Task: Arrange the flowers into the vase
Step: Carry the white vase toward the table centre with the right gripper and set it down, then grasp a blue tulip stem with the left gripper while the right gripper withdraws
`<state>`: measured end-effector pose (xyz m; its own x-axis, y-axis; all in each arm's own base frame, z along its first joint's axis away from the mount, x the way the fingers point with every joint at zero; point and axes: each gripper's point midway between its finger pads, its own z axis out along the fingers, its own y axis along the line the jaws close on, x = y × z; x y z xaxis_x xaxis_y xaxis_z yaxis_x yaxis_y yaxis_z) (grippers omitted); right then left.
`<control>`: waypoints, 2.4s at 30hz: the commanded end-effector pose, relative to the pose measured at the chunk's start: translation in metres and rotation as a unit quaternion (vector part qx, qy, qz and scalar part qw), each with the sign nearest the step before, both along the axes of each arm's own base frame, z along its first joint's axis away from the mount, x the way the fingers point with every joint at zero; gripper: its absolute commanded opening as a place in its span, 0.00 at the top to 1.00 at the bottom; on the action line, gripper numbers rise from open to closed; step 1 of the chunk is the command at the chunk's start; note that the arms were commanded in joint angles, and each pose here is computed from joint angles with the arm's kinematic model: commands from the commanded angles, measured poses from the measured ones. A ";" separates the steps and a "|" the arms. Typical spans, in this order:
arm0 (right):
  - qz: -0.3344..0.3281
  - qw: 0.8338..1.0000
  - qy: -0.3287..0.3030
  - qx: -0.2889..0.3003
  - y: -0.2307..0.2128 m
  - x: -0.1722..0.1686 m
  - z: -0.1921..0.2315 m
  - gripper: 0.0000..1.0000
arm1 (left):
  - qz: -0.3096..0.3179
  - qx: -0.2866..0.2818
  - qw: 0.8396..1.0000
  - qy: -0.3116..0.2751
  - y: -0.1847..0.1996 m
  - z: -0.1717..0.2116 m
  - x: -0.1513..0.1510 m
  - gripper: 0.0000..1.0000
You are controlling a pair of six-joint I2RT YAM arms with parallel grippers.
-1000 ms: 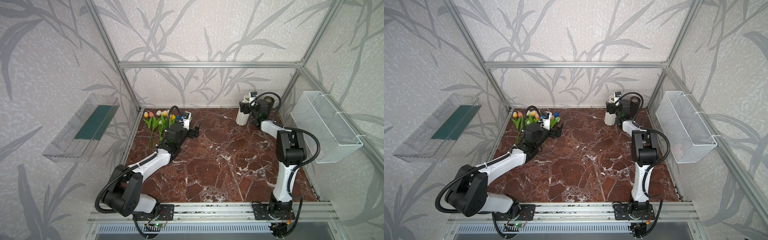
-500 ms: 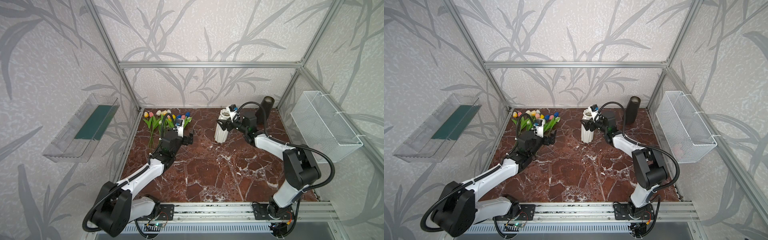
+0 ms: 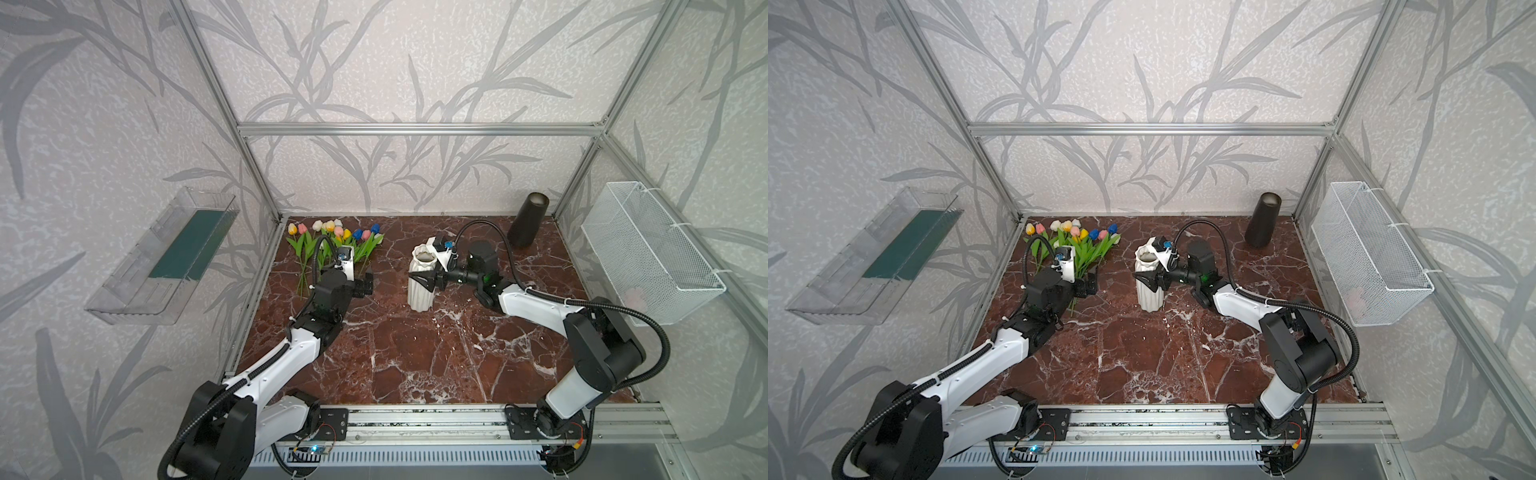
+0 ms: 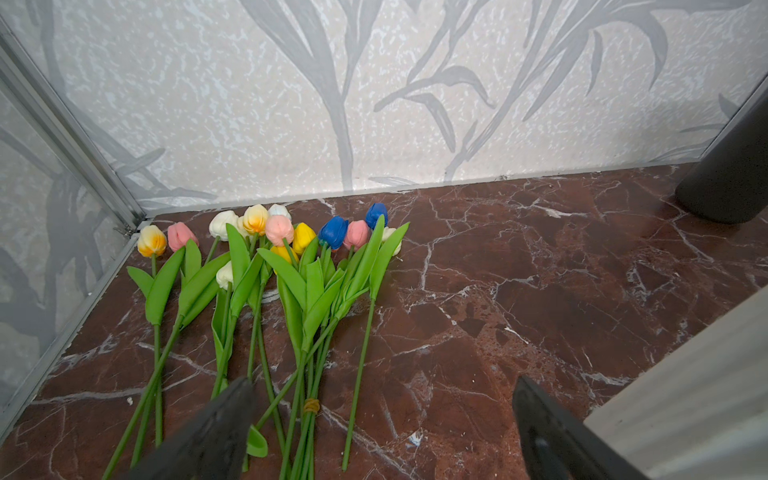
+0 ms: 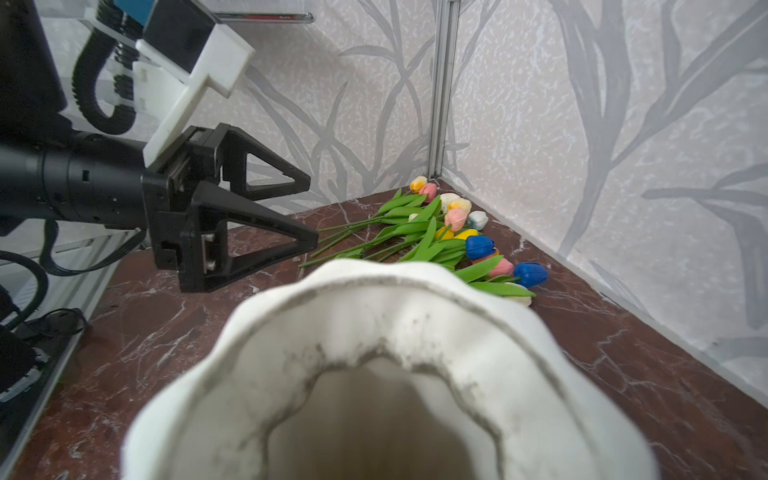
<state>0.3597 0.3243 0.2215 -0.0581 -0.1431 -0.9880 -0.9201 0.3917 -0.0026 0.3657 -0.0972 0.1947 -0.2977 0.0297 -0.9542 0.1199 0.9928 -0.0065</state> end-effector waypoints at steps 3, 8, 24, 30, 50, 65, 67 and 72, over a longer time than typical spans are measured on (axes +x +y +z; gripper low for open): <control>-0.004 0.995 -0.095 0.024 0.000 0.007 0.041 0.89 | 0.012 -0.024 0.999 0.032 0.008 -0.004 0.012 0.04; -0.002 0.995 -0.095 0.038 0.003 0.010 0.032 0.89 | 0.018 -0.029 0.998 0.044 0.013 -0.010 0.022 0.06; -0.025 0.993 -0.107 0.043 -0.002 0.016 0.011 0.18 | 0.035 0.008 0.996 0.082 0.020 -0.023 0.033 0.06; -0.032 0.992 -0.113 0.037 -0.008 0.010 0.014 0.01 | 0.036 0.013 0.996 0.080 0.020 -0.012 0.040 0.05; -0.243 0.951 -0.175 0.076 -0.127 -0.057 0.061 0.01 | 0.004 0.073 0.960 0.272 0.010 -0.064 0.105 0.36; -0.224 0.958 -0.168 0.065 -0.127 -0.113 -0.006 0.07 | -0.053 0.106 0.895 0.431 -0.011 -0.127 0.121 0.63; -0.222 0.958 -0.169 0.072 -0.127 -0.116 -0.006 0.07 | -0.056 0.109 0.894 0.430 -0.014 -0.131 0.126 0.63; -0.236 0.953 -0.173 0.081 -0.135 -0.120 -0.006 0.07 | -0.048 0.124 0.888 0.440 -0.013 -0.143 0.133 0.63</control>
